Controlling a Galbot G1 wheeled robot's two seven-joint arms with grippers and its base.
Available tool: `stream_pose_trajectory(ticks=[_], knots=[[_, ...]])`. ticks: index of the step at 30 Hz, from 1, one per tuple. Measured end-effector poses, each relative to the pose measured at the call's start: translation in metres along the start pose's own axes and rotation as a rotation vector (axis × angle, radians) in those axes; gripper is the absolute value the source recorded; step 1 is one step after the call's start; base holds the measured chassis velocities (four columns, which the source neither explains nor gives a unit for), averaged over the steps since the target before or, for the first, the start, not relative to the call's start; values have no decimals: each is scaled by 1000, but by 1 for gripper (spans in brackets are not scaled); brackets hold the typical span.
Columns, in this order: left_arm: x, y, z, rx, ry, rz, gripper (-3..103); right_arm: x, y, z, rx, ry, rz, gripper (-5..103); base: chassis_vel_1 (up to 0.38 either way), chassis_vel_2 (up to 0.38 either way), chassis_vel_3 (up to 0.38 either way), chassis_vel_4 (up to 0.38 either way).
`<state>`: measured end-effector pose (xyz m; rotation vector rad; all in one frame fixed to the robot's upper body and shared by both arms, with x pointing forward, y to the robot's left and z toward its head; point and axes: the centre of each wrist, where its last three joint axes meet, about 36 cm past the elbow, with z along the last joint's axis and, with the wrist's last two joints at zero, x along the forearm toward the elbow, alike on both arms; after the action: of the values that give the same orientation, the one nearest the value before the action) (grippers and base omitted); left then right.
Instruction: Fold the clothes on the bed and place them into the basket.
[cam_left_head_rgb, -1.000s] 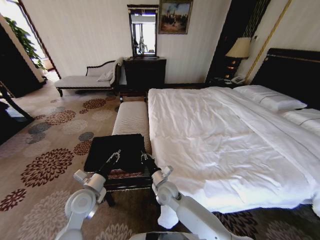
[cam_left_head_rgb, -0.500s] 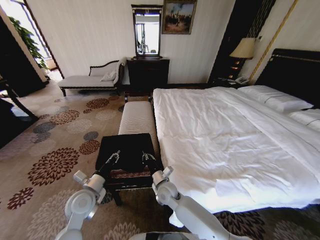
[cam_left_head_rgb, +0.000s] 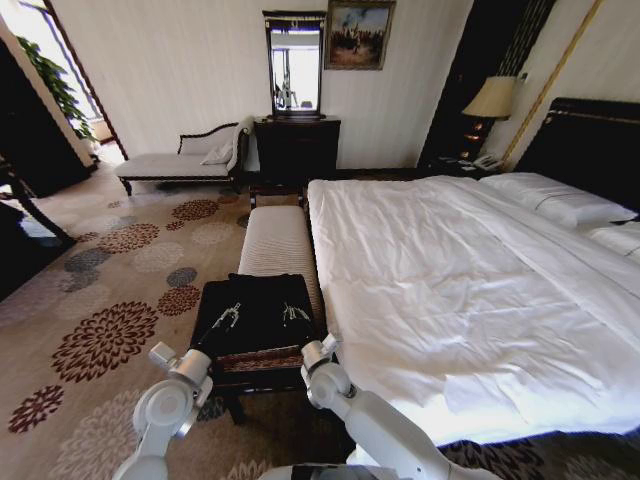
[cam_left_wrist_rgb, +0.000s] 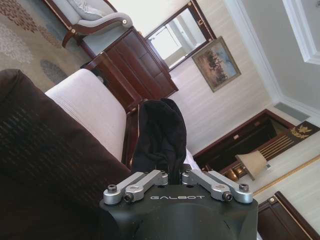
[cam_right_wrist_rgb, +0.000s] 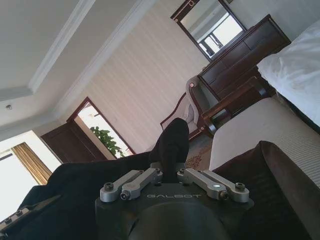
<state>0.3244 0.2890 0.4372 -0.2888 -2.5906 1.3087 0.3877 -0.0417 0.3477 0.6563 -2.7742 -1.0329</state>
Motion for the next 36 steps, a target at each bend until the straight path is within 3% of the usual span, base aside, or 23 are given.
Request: stream_pose_trajectory(ticks=[8, 18, 22, 32, 36], knots=[[-10, 17, 7, -1, 17, -35, 7, -2, -2, 1, 25, 16, 11, 7, -102, 79, 106, -86], [-33, 52, 12, -70, 26, -117, 7, -11, -10, 15, 68, 76, 57, 7, 8, -7, -11, 8], [-40, 58, 12, -94, 24, -132, 7, -20, -12, 17, 85, 82, 52, 7, 0, 0, 0, 0], [-44, 64, 21, -83, 31, -145, 7, -27, -12, 22, 99, 93, 49, 7, 0, 0, 0, 0], [-47, 66, 25, -125, 30, -173, 7, -27, -14, 24, 113, 103, 61, 7, 0, 0, 0, 0]])
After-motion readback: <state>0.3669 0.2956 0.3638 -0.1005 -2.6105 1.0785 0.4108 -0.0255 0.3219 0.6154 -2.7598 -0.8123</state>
